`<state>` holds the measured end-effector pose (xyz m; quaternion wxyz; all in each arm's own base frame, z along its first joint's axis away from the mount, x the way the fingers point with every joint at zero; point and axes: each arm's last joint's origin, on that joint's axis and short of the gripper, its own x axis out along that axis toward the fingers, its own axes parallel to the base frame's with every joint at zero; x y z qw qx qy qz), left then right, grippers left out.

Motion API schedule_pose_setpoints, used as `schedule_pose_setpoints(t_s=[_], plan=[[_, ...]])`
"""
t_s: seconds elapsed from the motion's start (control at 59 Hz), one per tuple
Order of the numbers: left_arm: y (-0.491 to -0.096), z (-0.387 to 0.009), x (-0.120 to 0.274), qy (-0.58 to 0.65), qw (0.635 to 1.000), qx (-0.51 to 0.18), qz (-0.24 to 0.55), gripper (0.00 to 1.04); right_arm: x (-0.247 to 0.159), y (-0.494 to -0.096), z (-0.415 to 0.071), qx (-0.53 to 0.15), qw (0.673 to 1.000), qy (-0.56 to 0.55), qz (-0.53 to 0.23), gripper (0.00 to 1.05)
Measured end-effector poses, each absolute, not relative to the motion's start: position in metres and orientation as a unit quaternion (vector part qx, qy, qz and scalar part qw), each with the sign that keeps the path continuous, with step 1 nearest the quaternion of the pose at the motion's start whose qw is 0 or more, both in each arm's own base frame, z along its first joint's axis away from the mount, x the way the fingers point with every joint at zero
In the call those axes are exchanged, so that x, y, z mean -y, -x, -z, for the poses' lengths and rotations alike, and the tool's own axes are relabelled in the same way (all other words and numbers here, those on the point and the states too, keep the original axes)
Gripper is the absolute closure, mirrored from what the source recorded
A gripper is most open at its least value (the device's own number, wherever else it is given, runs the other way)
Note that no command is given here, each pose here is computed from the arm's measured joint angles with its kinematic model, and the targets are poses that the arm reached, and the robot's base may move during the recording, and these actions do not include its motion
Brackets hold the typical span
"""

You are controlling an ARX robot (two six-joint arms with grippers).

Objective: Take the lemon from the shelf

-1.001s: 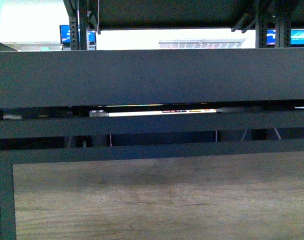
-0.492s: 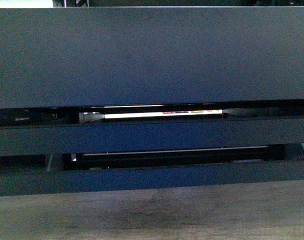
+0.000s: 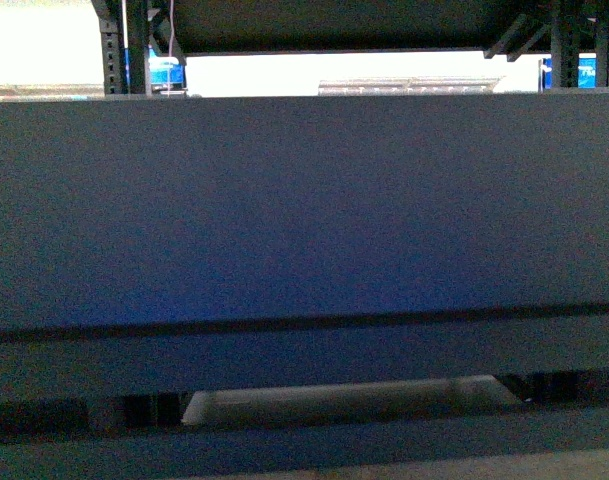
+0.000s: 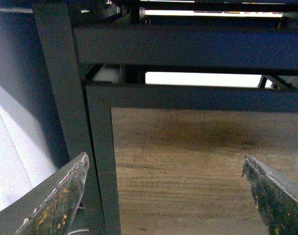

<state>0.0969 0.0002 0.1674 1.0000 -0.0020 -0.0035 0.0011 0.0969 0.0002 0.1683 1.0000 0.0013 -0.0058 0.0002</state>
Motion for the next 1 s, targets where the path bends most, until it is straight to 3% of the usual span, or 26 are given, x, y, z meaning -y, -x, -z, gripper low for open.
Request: schedule_pose_setpoints(t_s=[1.001], plan=[[-0.0969, -0.1674, -0.0002, 0.002, 1.000, 0.004, -0.001, 0.08, -0.0002, -0.0969, -0.1683, 0.006, 1.000, -0.001, 0.000, 0.07]])
